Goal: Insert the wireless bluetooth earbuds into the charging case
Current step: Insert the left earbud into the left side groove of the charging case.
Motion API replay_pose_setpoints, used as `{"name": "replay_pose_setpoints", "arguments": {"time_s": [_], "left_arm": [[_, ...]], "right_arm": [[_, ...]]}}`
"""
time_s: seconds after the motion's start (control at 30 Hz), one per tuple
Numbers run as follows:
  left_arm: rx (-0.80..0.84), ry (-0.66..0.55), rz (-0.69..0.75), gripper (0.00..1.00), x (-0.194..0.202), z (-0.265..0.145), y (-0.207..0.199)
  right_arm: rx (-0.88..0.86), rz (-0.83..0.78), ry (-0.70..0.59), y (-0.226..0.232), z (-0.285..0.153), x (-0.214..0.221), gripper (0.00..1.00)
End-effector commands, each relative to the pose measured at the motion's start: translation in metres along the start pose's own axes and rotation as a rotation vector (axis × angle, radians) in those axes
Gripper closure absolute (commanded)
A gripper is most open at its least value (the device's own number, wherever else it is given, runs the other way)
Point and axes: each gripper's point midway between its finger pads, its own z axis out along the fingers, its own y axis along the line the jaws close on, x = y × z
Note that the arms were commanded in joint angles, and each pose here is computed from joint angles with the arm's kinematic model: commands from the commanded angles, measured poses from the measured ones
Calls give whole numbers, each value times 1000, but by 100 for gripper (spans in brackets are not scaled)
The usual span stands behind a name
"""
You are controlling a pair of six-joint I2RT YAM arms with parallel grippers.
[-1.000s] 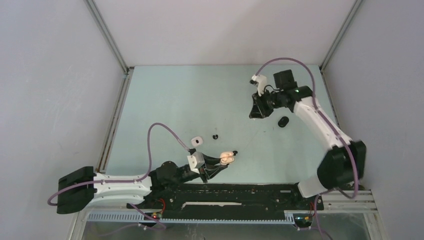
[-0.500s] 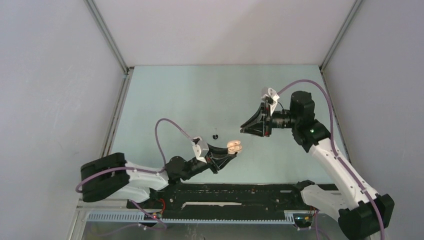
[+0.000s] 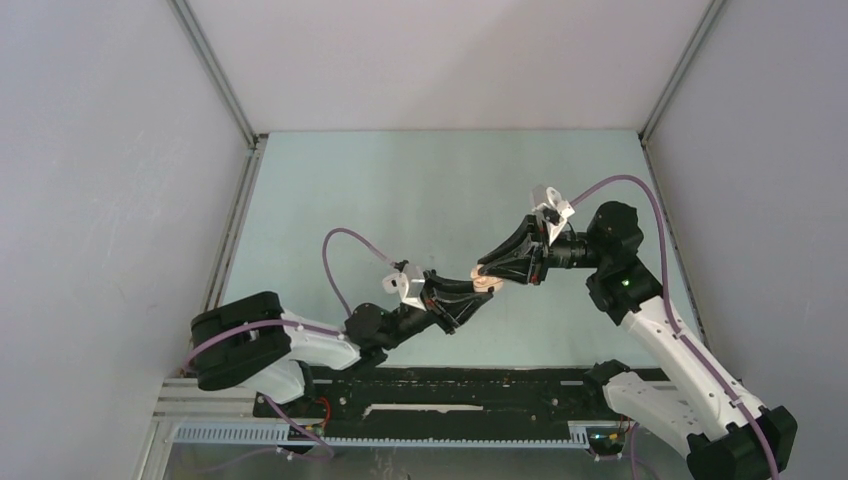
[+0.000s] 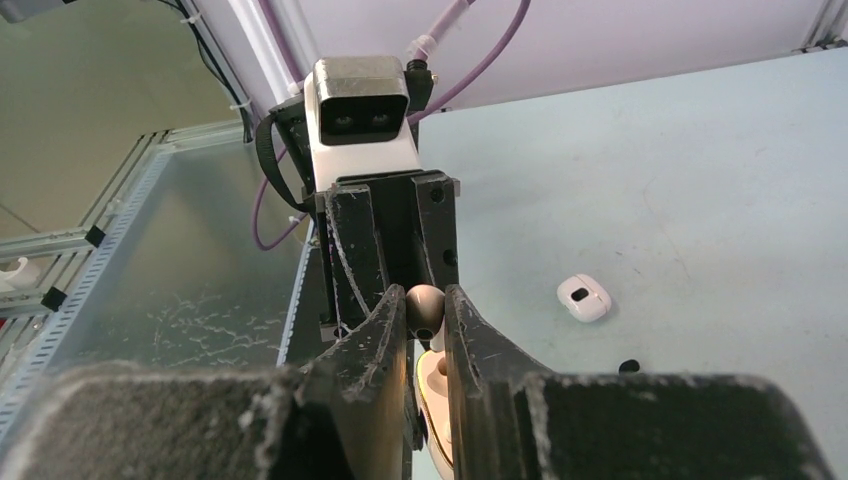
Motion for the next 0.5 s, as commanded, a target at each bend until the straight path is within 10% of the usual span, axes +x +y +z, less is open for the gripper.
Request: {"name": "replay_pose_setpoints", "arguments": {"time_s": [0.0,0.47], "left_arm": [[45,-111,-37,100,-30,14,-12],[44,-121,-49,100,-32,19,-13]], "right_arm": [[4,-78,-28,5,-1,-10,100],[-2,-90,-12,2,2,-2,100]]}}
